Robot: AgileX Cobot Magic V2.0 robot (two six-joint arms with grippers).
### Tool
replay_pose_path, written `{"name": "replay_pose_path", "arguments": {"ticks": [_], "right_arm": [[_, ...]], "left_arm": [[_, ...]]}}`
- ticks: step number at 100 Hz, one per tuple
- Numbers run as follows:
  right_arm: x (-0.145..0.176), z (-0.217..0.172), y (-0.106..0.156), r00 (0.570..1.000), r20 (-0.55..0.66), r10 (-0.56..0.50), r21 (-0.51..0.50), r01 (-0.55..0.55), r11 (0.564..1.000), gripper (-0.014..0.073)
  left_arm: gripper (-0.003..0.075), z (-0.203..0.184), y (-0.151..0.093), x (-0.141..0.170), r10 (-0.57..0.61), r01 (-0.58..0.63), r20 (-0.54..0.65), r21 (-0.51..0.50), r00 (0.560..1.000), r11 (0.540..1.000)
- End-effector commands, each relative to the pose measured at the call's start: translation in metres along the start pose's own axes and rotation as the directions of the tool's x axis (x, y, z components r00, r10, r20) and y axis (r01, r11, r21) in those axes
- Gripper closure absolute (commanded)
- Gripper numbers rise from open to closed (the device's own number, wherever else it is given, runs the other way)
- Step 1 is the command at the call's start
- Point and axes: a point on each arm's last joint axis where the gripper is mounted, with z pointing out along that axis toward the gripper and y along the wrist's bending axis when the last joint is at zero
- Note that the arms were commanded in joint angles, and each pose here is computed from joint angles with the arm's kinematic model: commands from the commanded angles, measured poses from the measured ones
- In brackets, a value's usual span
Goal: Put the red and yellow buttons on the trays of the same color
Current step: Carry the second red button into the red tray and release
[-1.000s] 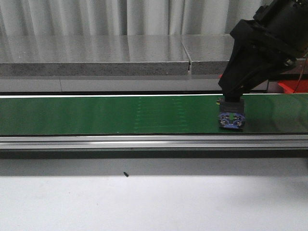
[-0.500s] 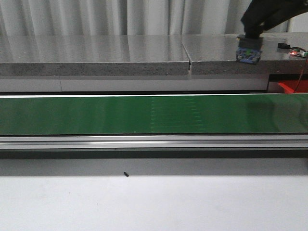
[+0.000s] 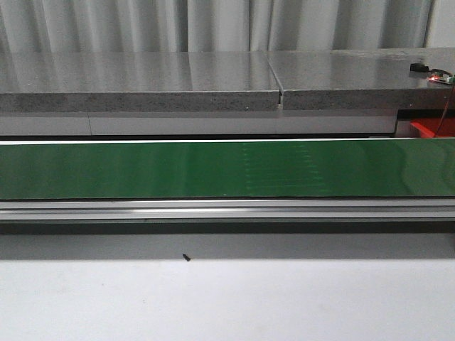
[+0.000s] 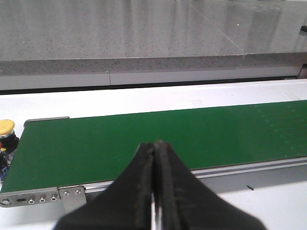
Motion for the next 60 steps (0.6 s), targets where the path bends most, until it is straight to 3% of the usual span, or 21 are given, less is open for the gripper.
{"name": "replay_pose_path", "arguments": {"ticks": [1, 24, 60], "right_arm": [[-0.02, -0.014, -0.012, 0.989, 0.128, 0.076, 0.047, -0.083, 0.995, 0.0529], [-0.017, 0.011, -0.031, 0.988, 0.093, 0.126, 0.064, -0.132, 0.989, 0.0529], [-0.037, 0.059, -0.051, 0.986, 0.096, 0.14, 0.051, -0.145, 0.988, 0.0529]], "left_arm": [[0.0739, -0.002, -0.001, -0.014, -0.017, 0.016, 0.085, 0.014, 0.996, 1.0], [0.0739, -0.002, -0.001, -0.014, -0.017, 0.016, 0.085, 0.014, 0.996, 1.0], [0.0739, -0.002, -0.001, -0.014, -0.017, 0.016, 0.085, 0.014, 0.996, 1.0]]}}
